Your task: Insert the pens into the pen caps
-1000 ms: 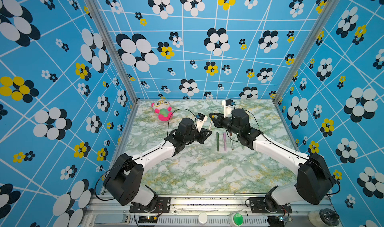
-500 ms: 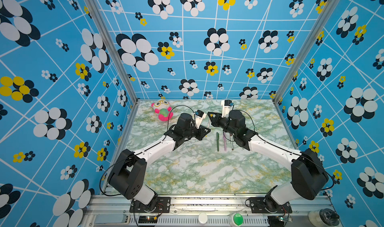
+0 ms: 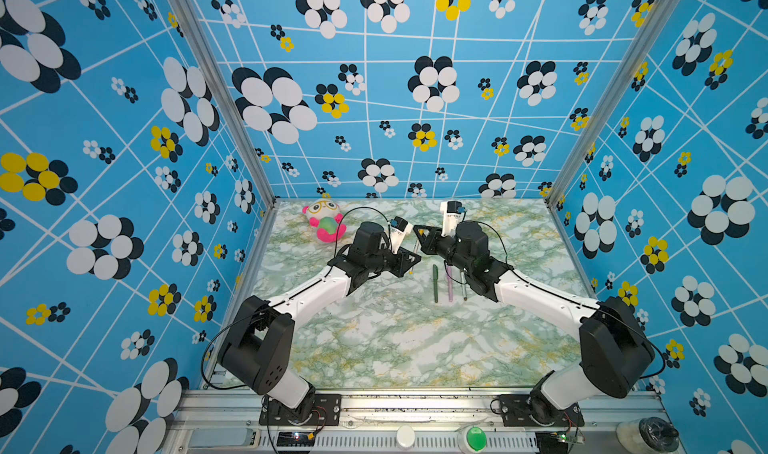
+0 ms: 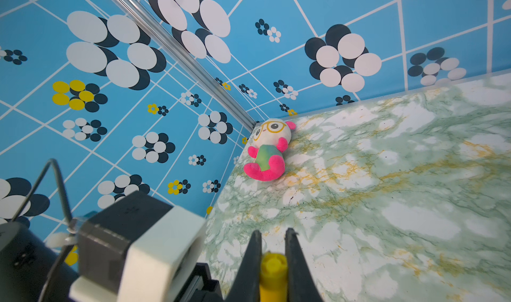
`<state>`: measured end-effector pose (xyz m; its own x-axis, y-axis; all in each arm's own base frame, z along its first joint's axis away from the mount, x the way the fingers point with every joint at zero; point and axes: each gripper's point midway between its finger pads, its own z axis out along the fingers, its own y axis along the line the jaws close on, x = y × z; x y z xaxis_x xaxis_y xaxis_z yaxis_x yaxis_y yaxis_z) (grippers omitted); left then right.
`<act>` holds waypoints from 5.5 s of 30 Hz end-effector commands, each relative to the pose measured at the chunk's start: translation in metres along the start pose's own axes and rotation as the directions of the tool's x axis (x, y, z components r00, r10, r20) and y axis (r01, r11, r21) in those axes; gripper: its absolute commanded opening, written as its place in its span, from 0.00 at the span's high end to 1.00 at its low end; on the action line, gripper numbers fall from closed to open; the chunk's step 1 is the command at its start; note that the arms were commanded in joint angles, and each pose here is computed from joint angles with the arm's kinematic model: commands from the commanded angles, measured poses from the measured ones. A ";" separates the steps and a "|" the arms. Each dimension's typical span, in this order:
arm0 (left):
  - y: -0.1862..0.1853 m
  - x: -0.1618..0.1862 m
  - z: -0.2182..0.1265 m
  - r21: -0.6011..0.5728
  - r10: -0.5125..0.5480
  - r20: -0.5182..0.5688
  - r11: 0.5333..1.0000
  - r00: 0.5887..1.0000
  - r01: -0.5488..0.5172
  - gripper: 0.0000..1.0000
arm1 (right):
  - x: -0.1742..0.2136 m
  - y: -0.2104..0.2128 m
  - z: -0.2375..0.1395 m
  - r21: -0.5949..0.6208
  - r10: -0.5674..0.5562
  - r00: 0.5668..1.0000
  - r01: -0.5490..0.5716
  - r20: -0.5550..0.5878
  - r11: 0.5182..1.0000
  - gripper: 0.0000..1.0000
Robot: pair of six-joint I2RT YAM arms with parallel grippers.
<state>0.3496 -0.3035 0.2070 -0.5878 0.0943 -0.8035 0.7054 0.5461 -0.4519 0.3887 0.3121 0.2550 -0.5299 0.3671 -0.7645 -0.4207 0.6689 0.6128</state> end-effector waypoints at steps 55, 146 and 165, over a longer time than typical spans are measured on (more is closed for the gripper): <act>0.026 0.103 0.025 -0.507 -0.362 -0.103 0.821 0.926 0.264 1.00 | 0.008 -0.050 -0.083 0.287 0.006 0.946 0.092 -0.324 0.954 0.60; 0.074 0.146 0.095 -0.711 -0.402 -0.202 0.688 0.893 0.149 0.86 | 0.010 -0.077 -0.121 0.324 0.063 0.964 0.025 -0.257 0.946 0.59; 0.036 0.017 0.050 -0.610 -0.076 -0.060 0.792 0.995 0.023 0.59 | -0.022 -0.074 -0.129 0.338 -0.025 0.974 0.101 -0.224 0.936 0.57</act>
<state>0.3701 -0.3337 0.0973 -0.7814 0.0886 -0.6178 0.2387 0.9570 -0.1646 0.3340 0.1817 0.2337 -0.7097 0.2098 -0.6726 -0.1882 0.8635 0.4679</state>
